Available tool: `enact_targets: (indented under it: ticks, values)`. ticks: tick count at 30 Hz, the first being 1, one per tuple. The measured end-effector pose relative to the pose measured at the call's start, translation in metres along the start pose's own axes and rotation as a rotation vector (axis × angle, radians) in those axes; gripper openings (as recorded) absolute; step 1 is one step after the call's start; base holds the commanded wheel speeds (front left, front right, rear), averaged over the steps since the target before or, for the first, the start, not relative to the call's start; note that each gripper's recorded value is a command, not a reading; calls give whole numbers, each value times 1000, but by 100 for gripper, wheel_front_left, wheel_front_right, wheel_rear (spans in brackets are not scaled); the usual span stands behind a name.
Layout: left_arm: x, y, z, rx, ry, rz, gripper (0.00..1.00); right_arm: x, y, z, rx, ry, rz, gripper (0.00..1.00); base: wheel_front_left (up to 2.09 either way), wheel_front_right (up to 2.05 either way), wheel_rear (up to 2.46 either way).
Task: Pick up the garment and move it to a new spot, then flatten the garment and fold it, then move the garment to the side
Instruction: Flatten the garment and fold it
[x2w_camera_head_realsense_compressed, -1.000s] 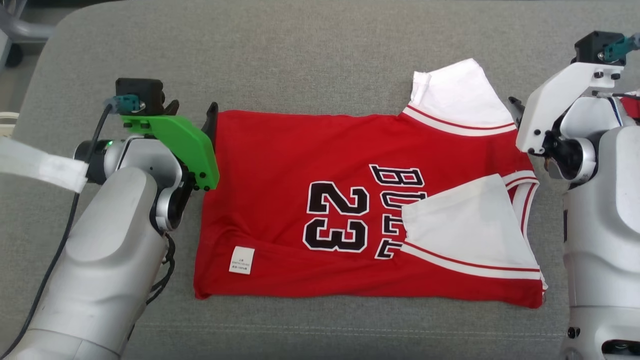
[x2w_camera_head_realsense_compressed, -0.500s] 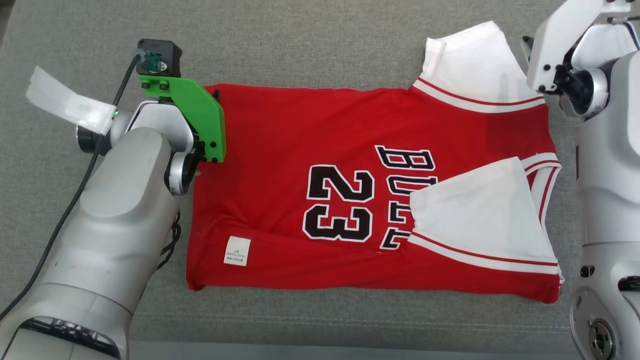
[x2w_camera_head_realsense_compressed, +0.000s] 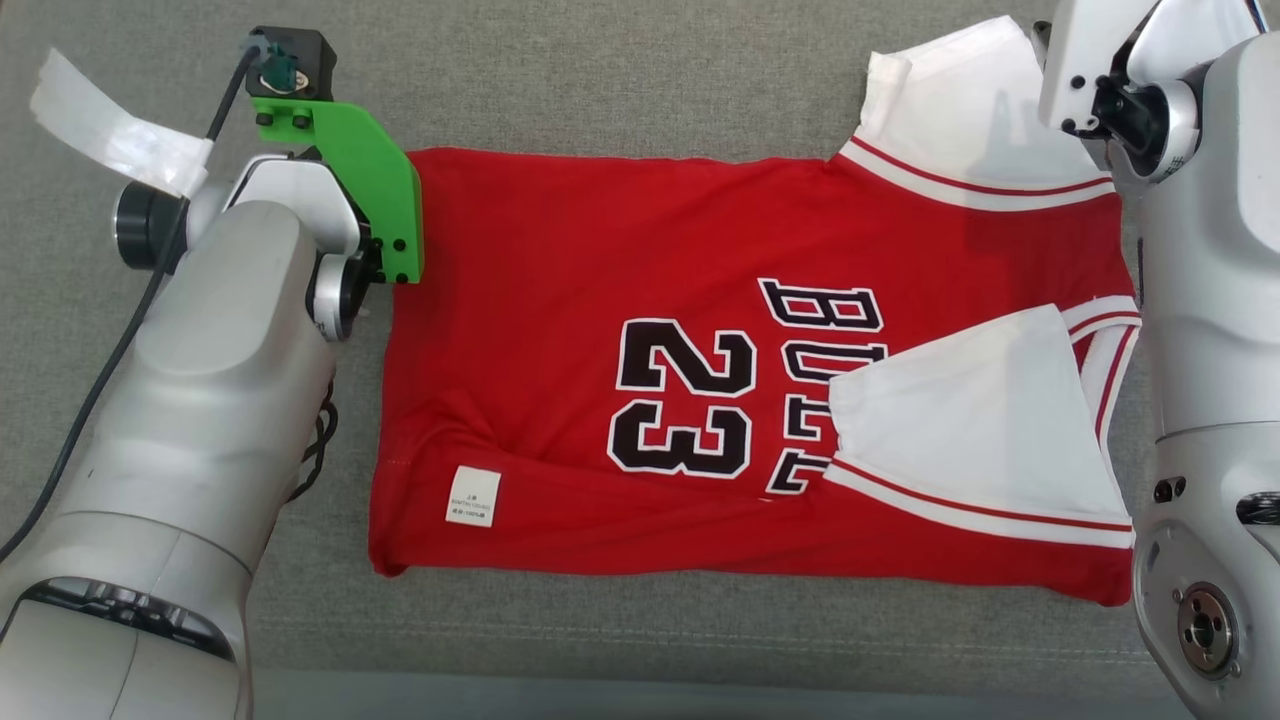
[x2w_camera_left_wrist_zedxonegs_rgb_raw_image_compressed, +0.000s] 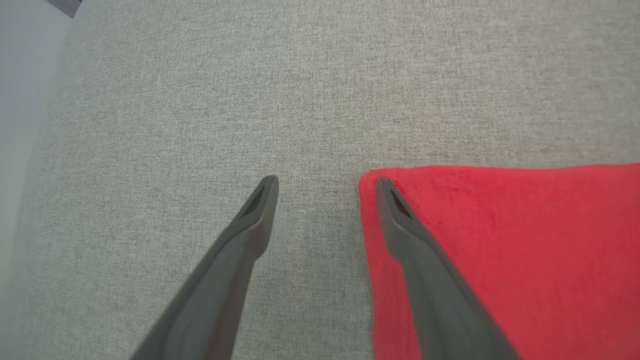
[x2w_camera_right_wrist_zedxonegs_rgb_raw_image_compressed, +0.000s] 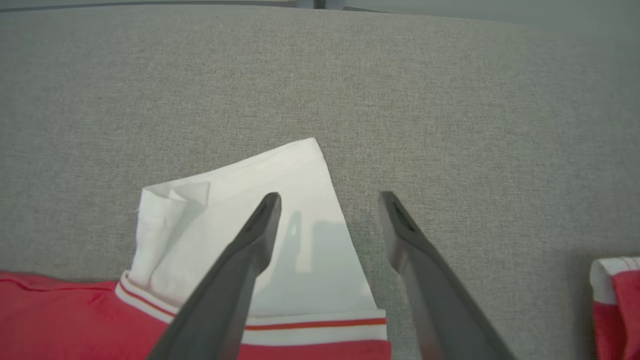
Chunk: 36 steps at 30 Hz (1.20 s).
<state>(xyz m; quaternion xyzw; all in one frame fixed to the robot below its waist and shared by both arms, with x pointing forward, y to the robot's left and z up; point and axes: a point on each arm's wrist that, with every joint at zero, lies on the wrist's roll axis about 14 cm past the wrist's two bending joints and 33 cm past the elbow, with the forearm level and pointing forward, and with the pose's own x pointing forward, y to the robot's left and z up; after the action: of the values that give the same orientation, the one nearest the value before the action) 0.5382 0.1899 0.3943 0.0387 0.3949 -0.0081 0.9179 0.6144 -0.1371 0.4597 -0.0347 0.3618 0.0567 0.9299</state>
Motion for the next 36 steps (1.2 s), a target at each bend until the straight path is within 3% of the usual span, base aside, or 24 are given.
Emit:
enact_targets:
  ticks: [15,16,17,18,19,30,36]
  values:
    - [17,-25,-12,16,64,-83,100,20,-6,-4,1,12,-11,100,0,0,0]
    - [17,-27,-11,21,58,-90,91,21,-6,-3,0,12,-13,100,0,0,0]
    - [18,-29,-11,25,59,-99,60,21,-6,-2,-2,12,-15,100,0,0,0]
    - [20,-31,-13,29,64,-112,19,24,-7,1,1,7,-18,100,0,0,0]
    - [20,-33,-13,32,61,-117,0,26,-8,2,4,6,-19,100,0,0,0]
    - [23,-30,-17,46,55,-118,0,46,-4,-9,43,96,-19,100,0,0,0]
    - [20,-26,-20,57,53,-117,0,50,-4,-13,-8,138,-54,100,0,0,0]
